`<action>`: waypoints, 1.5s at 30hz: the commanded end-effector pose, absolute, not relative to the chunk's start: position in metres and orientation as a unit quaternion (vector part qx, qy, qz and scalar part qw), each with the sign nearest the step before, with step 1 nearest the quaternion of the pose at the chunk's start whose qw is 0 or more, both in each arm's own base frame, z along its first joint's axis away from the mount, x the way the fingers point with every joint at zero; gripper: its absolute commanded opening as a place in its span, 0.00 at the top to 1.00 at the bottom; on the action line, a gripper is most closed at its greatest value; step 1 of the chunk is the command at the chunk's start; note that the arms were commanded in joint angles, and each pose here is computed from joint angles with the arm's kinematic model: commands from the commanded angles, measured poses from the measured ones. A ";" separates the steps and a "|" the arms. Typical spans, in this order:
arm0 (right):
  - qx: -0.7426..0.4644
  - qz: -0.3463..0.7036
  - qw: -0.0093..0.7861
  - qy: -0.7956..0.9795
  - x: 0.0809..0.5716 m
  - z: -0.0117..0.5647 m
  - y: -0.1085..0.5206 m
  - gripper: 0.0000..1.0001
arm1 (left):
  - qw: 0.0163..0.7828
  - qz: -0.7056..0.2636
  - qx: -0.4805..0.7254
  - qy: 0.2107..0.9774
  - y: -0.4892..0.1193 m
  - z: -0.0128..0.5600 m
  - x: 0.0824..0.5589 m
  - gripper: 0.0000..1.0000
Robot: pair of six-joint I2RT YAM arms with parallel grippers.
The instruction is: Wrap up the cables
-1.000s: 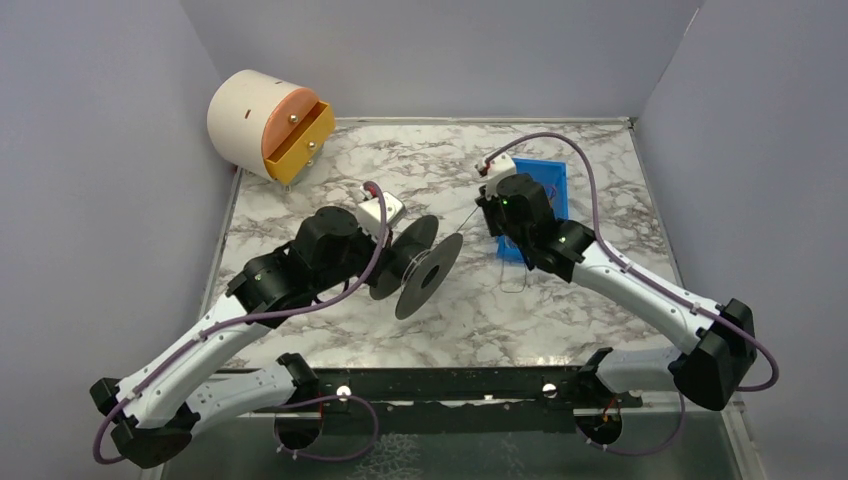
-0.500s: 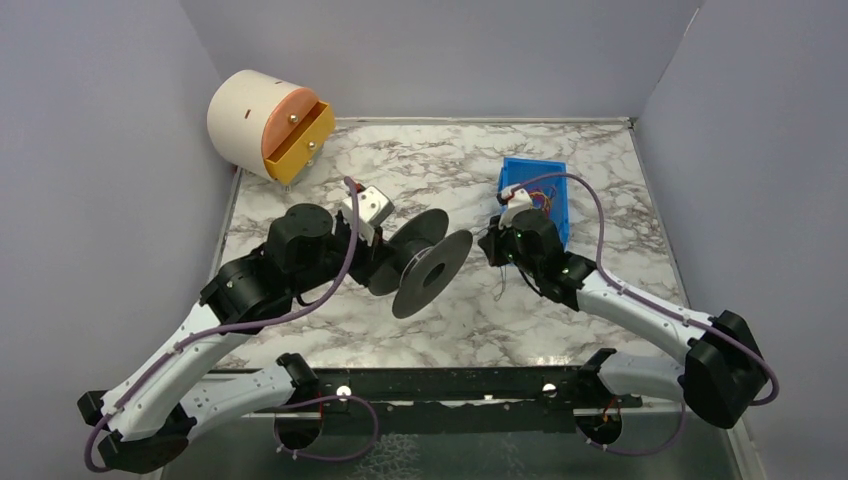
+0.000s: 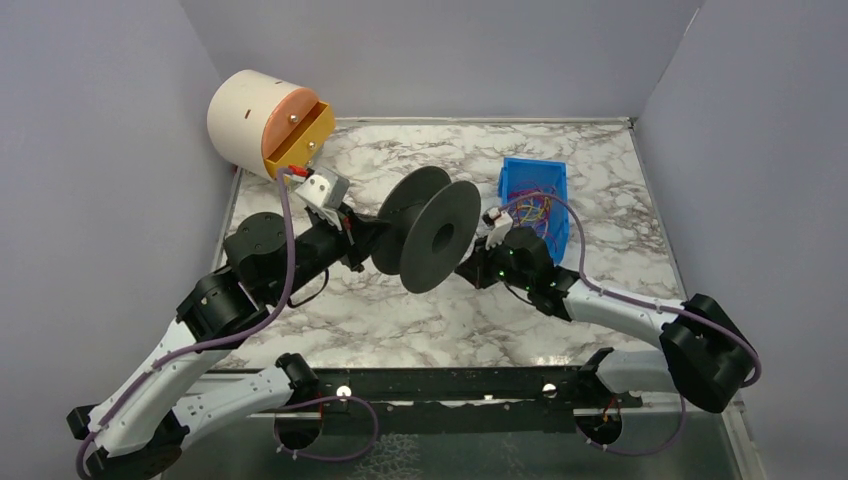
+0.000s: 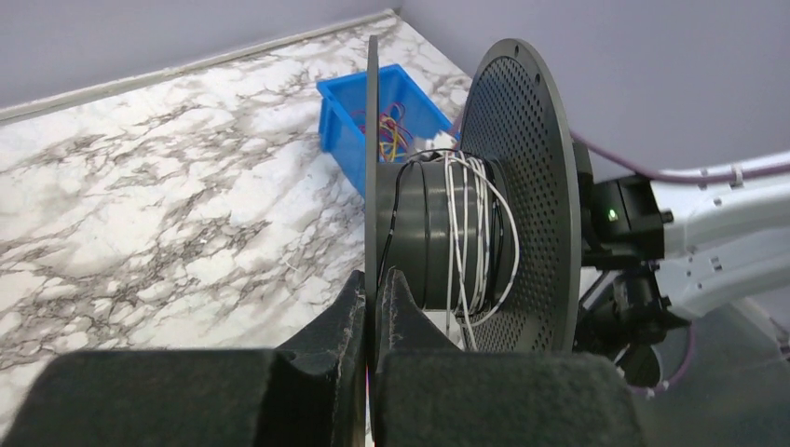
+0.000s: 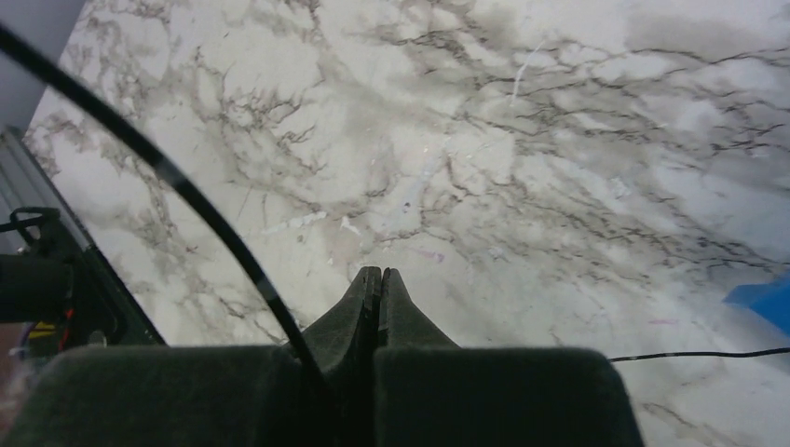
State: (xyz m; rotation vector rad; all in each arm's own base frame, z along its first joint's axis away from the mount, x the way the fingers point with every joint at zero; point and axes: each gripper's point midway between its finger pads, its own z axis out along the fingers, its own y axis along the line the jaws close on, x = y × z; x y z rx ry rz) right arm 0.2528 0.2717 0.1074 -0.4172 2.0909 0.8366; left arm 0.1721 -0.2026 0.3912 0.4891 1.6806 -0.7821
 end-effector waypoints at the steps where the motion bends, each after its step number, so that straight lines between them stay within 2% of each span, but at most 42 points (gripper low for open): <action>1: -0.174 0.377 0.413 0.811 0.234 0.117 0.293 0.99 | 0.648 -0.351 0.087 0.671 -0.185 0.434 0.194 1.00; 8: -0.176 0.377 0.405 0.815 0.209 0.108 0.302 0.99 | 0.682 -0.338 0.006 0.648 -0.167 0.443 0.211 1.00; 18: -0.220 0.360 0.416 0.805 0.168 0.120 0.333 0.99 | 0.697 -0.295 -0.048 0.652 -0.164 0.428 0.239 1.00; 29: -0.291 0.273 0.432 0.809 0.132 0.142 0.357 0.99 | 0.686 -0.203 -0.037 0.697 -0.167 0.385 0.264 1.00; 35: -0.319 0.232 0.440 0.807 0.119 0.177 0.365 0.99 | 0.670 -0.153 -0.030 0.726 -0.165 0.350 0.273 1.00; 45: -0.352 0.216 0.481 0.773 0.125 0.272 0.370 0.99 | 0.622 -0.113 0.020 0.775 -0.176 0.301 0.275 1.00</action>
